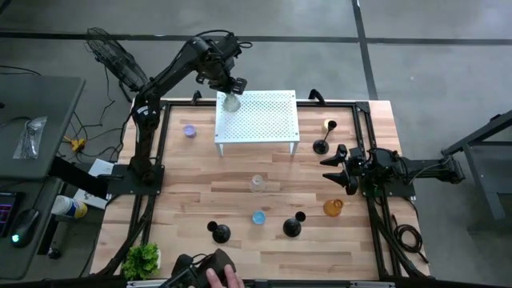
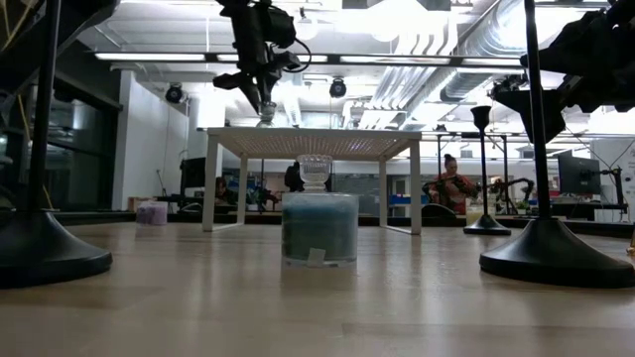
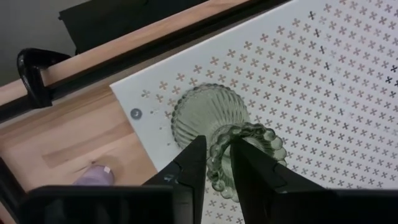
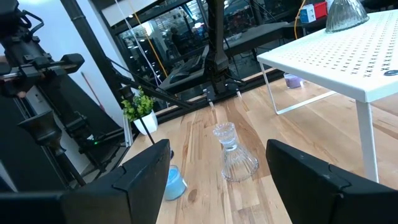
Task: Pick & Place candle stick holders
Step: Put the green glass candle holder on the shelf, then put the transparent glass candle holder on the shelf aligned with the other glass candle holder
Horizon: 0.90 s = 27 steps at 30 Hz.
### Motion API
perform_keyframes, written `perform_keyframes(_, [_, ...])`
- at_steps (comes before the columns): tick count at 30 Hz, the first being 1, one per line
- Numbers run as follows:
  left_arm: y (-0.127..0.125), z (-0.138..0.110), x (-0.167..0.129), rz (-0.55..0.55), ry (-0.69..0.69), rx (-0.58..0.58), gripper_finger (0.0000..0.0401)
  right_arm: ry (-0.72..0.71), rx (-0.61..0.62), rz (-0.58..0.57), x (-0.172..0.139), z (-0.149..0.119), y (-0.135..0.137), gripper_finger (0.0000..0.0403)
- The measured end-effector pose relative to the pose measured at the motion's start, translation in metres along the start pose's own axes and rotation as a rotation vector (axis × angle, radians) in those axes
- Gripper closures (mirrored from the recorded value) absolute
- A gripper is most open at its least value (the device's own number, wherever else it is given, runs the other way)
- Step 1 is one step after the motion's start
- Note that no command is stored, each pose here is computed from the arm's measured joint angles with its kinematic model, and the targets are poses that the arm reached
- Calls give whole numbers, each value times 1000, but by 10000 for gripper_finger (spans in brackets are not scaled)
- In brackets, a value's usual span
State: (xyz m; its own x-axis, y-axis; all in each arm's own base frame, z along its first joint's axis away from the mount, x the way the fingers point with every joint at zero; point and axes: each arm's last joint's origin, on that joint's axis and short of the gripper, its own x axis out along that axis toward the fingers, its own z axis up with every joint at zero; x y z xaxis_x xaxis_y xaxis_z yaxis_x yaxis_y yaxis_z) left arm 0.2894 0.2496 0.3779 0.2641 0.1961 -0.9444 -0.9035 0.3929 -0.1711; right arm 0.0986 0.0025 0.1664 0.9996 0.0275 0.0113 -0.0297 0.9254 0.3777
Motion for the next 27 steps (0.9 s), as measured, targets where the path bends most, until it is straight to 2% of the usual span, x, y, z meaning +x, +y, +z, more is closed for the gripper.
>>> perform_keyframes(10, [-1,3,0,-7,-33,3,326,0,0,0,0,0,0,143])
perform_keyframes(17, [-1,3,0,-4,-34,56,323,0,0,0,0,0,0,143])
perform_keyframes(27, [-1,2,-9,-12,-71,82,295,0,0,0,0,0,0,143])
